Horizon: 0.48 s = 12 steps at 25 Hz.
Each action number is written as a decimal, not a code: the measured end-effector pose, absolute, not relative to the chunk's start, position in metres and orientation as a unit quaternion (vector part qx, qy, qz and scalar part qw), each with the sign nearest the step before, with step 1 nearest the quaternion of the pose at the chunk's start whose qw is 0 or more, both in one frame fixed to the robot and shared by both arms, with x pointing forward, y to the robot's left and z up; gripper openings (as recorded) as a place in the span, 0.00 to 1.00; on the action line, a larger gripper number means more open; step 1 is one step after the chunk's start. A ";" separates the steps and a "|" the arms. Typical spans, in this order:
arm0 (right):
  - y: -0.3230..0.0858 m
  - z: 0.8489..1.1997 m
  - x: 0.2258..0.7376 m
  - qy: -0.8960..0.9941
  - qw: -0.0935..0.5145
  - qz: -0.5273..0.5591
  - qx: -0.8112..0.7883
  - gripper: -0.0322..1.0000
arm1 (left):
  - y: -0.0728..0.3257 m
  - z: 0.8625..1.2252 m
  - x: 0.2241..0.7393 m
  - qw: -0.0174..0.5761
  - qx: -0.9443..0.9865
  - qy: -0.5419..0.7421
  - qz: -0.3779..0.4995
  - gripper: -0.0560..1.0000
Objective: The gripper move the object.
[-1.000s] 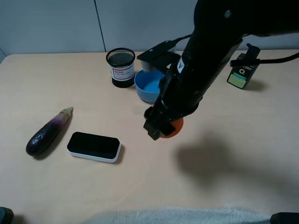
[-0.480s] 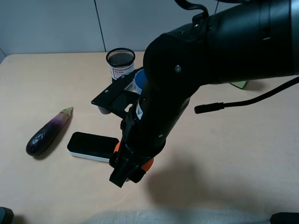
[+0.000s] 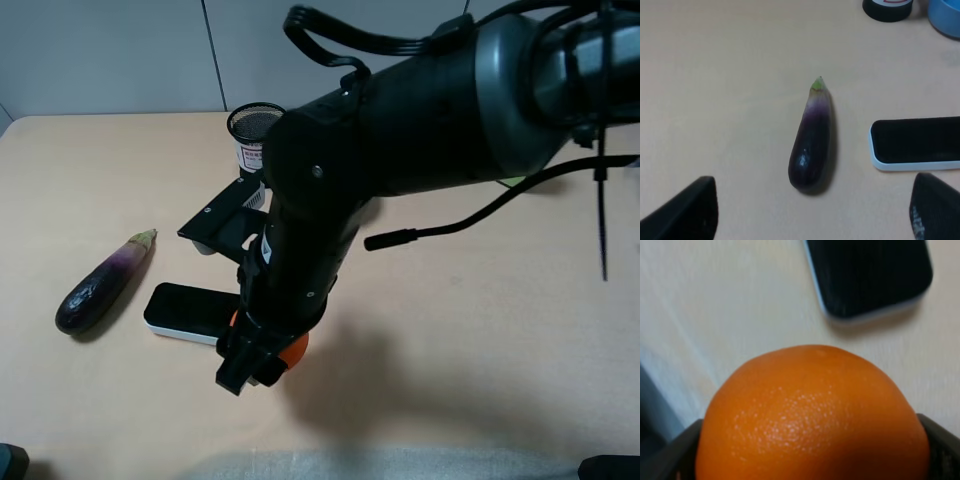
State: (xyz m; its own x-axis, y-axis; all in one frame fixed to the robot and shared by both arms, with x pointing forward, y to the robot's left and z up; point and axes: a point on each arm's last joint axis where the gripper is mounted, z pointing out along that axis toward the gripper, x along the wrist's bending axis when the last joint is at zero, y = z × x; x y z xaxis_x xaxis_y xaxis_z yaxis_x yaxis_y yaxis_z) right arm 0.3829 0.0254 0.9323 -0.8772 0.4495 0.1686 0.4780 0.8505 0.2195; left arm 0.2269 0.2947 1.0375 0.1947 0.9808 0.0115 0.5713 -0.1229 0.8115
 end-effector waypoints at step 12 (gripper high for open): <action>0.037 0.910 0.389 -0.962 0.059 -0.109 -0.242 0.57 | 0.295 1.037 0.227 0.349 0.690 0.563 0.294 0.79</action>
